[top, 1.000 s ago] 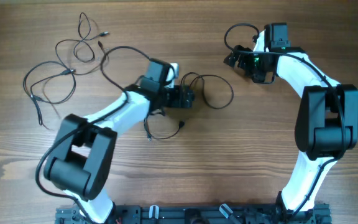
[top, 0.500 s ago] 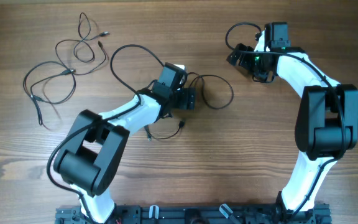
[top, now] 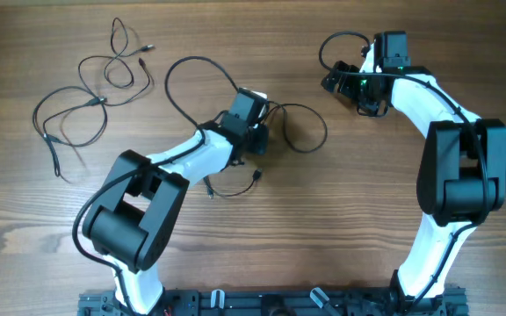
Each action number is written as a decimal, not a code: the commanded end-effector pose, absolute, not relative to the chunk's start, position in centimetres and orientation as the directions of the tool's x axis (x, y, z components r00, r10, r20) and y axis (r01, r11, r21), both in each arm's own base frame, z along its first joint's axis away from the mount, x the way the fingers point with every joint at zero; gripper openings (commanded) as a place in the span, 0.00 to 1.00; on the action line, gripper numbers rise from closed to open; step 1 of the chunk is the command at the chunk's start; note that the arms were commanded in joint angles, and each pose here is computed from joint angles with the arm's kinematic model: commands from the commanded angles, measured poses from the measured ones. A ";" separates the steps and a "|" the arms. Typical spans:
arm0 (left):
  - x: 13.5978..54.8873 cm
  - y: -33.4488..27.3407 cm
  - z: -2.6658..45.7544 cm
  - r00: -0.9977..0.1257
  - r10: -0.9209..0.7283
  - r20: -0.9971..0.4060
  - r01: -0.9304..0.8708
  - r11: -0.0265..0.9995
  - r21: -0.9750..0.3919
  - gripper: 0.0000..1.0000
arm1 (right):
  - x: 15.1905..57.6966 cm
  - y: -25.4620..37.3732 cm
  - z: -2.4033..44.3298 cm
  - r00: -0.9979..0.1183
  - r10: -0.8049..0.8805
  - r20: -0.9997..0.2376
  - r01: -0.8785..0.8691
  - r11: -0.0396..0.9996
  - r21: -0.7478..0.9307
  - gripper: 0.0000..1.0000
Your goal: Untangle cables
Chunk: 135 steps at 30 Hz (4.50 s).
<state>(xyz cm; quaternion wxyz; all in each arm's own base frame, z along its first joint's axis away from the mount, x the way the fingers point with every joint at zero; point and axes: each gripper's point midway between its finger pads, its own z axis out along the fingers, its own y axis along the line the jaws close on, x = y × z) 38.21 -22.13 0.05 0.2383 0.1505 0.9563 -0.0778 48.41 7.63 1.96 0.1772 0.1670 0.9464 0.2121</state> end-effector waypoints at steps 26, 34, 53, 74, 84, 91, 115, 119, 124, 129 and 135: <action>40.2 -6.6 27.6 -0.440 0.013 -0.898 -0.037 0.999 0.032 0.04 | 47.8 6.5 0.3 -0.879 0.407 -0.248 0.285 0.866 0.412 1.00; 36.5 -0.4 16.8 -0.801 0.010 -0.599 -0.121 0.976 0.178 0.04 | 47.8 6.5 0.3 -0.879 0.408 -0.248 0.285 0.865 0.412 1.00; 40.9 0.7 11.2 -0.817 -0.065 -0.573 -0.154 0.982 0.108 0.04 | 47.8 6.5 0.3 -0.879 0.408 -0.248 0.285 0.865 0.412 1.00; 35.6 -0.4 12.1 -0.856 -0.222 -0.467 -0.241 0.970 -0.021 0.04 | 48.4 6.5 0.5 -0.872 0.408 -0.270 0.275 0.865 0.420 1.00; 32.5 0.6 7.0 -0.946 -0.162 -0.281 -0.198 0.974 0.107 0.81 | 48.4 6.5 0.5 -0.872 0.408 -0.270 0.275 0.865 0.420 1.00; 30.0 -2.6 8.5 -0.952 -0.260 -0.160 -0.251 0.965 -0.073 1.00 | 48.4 6.5 0.5 -0.872 0.408 -0.270 0.275 0.865 0.420 1.00; 20.0 -10.0 -1.0 -0.997 0.076 -0.017 0.076 0.997 0.007 0.14 | 48.3 6.5 0.5 -0.873 0.408 -0.269 0.275 0.865 0.419 1.00; 21.3 -10.3 -1.0 -0.994 0.083 -0.075 0.083 0.997 0.004 0.04 | 48.4 6.5 0.6 -0.871 0.408 -0.272 0.274 0.865 0.421 1.00; 31.0 -7.9 1.8 -0.886 -0.022 -0.462 -0.066 0.995 0.078 0.04 | 48.5 6.5 0.6 -0.871 0.408 -0.274 0.273 0.865 0.421 1.00; 38.8 -6.4 7.0 -0.671 -0.043 -0.740 -0.095 0.995 0.029 0.04 | 48.5 6.5 0.6 -0.871 0.408 -0.274 0.273 0.865 0.421 1.00; 42.8 -2.4 11.6 -0.465 -0.163 -0.870 -0.211 0.975 -0.069 0.04 | 48.5 6.5 0.6 -0.871 0.408 -0.274 0.273 0.865 0.421 1.00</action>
